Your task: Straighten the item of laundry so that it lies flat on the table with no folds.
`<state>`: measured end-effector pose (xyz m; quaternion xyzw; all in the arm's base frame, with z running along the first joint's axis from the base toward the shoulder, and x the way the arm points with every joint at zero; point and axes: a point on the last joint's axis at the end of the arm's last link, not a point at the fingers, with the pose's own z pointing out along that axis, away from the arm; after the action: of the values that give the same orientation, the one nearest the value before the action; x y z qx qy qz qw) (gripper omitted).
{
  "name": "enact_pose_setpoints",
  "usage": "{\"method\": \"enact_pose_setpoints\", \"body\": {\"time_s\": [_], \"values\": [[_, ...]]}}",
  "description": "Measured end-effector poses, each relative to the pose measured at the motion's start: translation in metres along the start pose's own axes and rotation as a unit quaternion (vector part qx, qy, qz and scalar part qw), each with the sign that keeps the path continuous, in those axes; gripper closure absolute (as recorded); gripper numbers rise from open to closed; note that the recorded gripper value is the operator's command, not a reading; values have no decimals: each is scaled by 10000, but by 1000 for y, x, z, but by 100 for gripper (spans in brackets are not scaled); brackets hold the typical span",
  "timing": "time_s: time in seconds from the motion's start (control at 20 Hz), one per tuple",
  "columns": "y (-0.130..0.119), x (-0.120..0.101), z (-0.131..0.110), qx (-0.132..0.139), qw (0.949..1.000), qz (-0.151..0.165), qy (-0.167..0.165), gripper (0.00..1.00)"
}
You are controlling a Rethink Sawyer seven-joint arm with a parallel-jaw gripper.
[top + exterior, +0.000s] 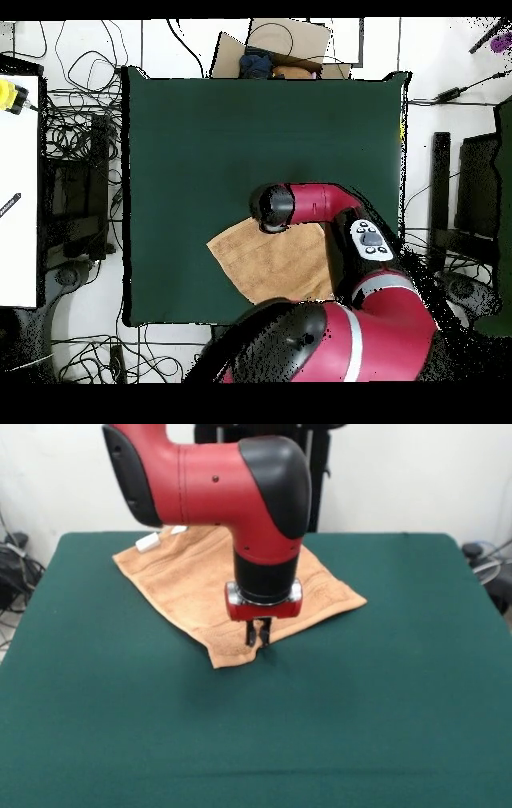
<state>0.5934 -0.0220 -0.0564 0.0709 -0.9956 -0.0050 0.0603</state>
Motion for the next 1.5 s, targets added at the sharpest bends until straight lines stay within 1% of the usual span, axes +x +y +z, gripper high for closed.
{"method": "enact_pose_setpoints", "body": {"time_s": [0.05, 0.25, 0.3, 0.6, 1.25, 1.5], "values": [[-2, -3, 0, -76, 9999, 54, 103, 100], [-6, -11, 0, -226, 9989, 134, 388, 100], [-8, -14, 1, -275, 9982, 161, 512, 100], [-10, -22, 2, -358, 9960, 196, 793, 100], [-10, -23, 1, -363, 9951, 188, 895, 100], [-9, -24, -6, -331, 9947, 156, 960, 100]]}}
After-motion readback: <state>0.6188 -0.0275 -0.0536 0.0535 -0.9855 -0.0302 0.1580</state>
